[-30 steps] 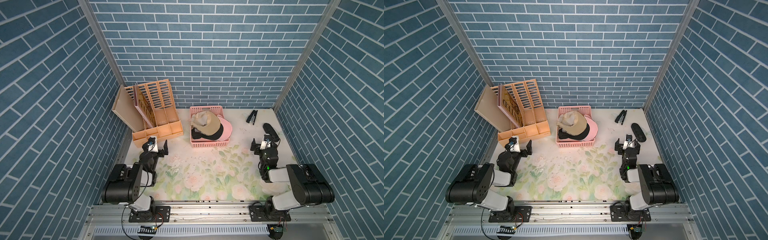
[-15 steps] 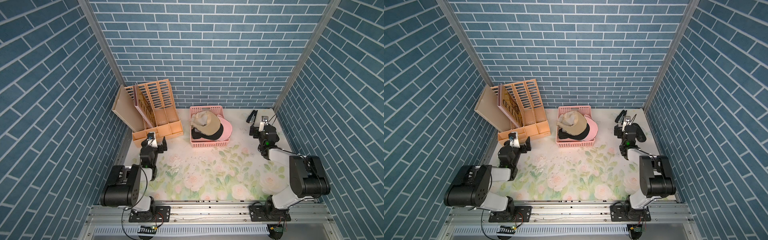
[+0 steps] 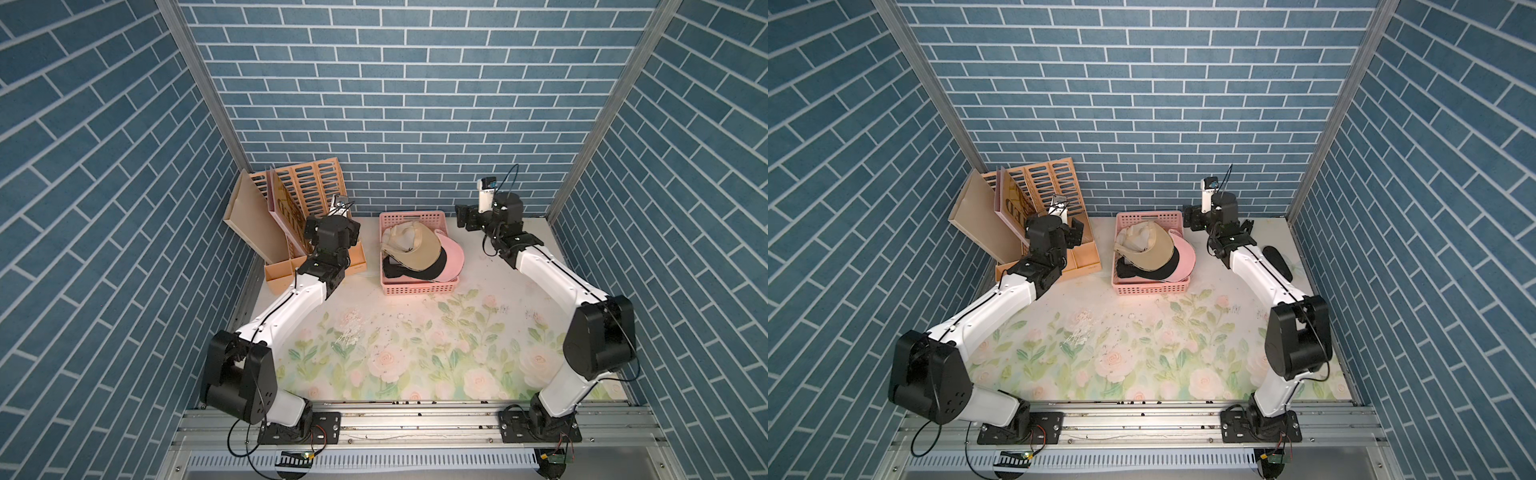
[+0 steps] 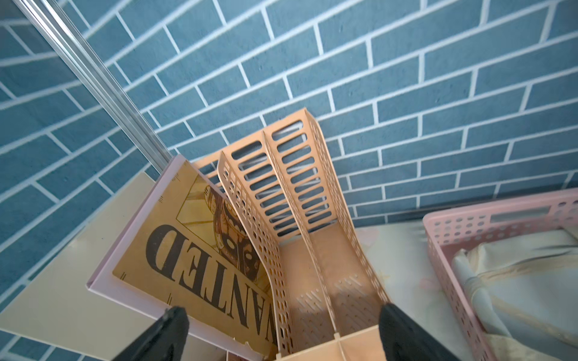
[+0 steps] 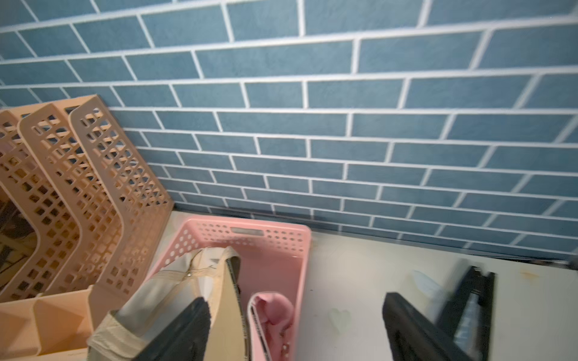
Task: Turn the baseball cap inside out
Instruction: Pick up the baseball cap from the basket.
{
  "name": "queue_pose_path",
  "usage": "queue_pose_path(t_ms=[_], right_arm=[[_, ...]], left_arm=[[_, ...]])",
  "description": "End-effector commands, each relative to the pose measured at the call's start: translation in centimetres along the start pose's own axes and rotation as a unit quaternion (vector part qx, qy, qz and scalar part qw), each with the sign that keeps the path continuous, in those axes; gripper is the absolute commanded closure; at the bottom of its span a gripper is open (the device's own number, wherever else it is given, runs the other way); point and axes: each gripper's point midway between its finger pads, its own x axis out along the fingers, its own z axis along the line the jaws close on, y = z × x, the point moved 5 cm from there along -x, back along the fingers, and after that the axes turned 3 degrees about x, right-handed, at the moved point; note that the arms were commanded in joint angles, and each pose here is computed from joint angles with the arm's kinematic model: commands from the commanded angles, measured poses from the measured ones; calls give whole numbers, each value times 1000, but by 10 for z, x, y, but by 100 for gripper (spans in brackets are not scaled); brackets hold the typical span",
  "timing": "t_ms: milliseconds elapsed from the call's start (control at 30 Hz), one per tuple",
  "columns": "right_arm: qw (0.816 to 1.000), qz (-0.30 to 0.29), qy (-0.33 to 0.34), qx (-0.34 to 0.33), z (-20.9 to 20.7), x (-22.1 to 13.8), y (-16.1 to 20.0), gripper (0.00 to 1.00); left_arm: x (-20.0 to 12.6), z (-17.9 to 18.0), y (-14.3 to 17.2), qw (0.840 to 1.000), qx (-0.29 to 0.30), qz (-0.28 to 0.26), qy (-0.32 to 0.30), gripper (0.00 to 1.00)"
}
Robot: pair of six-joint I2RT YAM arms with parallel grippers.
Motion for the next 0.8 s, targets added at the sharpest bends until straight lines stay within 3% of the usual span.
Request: queue_pose_path(t_ms=[0, 133, 333, 533, 767], right_arm=[[992, 103, -52, 43, 15, 32, 47, 20], [988, 137, -57, 43, 27, 58, 70, 29], [983, 161, -61, 66, 28, 73, 95, 36], [981, 163, -63, 81, 29, 74, 99, 41], [989, 111, -60, 75, 40, 38, 66, 32]], left_arm=[[-1, -15, 17, 997, 1, 52, 54, 0], [-13, -32, 15, 998, 31, 37, 51, 0], [-24, -51, 24, 991, -12, 54, 120, 0], [-26, -68, 32, 989, -18, 71, 131, 0], [-29, -66, 30, 989, -35, 70, 126, 0]])
